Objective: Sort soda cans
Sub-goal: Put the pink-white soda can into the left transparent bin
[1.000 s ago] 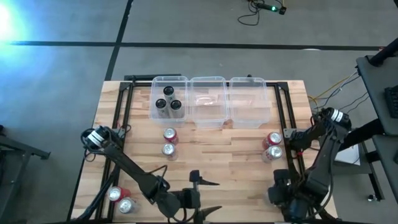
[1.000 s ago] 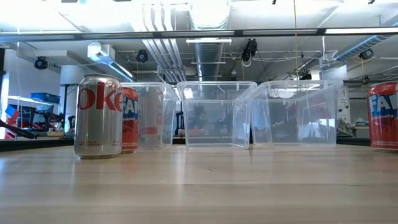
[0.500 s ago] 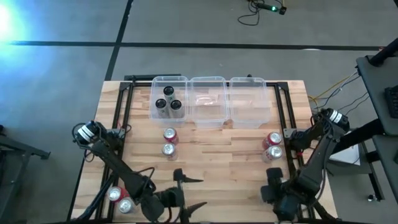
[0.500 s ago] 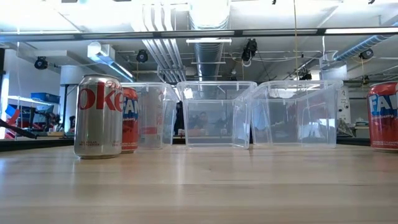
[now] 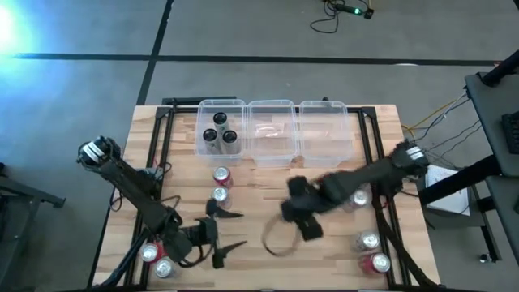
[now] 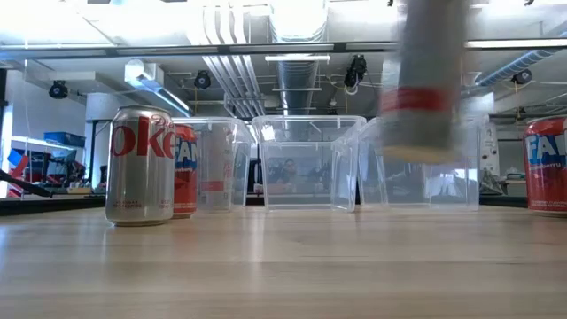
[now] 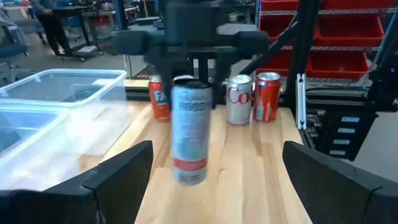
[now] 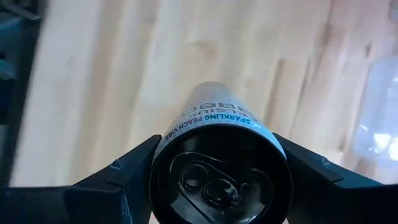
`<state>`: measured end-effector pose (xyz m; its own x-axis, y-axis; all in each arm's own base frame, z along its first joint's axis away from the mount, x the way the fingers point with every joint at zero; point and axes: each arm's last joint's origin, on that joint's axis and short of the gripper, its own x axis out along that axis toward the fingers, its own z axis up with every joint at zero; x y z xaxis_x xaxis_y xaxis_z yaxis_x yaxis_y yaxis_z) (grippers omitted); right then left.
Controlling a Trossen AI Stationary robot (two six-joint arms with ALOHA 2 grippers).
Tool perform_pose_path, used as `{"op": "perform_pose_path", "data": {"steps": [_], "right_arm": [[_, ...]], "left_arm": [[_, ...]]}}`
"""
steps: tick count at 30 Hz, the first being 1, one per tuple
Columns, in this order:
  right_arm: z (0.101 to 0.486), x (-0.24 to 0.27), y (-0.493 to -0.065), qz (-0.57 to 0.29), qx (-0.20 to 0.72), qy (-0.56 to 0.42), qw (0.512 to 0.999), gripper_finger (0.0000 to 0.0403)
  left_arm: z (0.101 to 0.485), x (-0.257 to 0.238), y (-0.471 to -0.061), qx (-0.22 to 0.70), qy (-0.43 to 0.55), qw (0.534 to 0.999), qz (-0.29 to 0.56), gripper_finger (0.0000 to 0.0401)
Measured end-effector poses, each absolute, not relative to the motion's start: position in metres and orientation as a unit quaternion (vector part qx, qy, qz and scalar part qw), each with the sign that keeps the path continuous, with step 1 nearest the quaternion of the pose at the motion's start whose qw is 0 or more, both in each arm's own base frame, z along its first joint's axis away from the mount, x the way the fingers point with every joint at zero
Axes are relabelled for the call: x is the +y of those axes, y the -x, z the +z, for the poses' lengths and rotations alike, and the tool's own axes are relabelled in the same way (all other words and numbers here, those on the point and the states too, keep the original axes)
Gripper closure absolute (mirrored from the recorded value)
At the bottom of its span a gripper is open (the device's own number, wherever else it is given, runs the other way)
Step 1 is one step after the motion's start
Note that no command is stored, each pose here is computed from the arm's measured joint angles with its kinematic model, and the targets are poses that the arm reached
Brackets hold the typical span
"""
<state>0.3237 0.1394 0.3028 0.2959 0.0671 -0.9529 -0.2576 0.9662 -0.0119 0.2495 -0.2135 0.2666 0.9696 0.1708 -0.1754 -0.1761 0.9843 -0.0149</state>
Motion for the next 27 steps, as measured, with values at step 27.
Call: {"op": "perform_pose_path", "data": {"steps": [27], "right_arm": [[0.261,0.06,-0.448,0.143,0.638,0.105,0.75,0.0111]], "left_arm": [[0.234,-0.18,-0.225,0.094,0.053,0.979,0.173,0.0058]]}}
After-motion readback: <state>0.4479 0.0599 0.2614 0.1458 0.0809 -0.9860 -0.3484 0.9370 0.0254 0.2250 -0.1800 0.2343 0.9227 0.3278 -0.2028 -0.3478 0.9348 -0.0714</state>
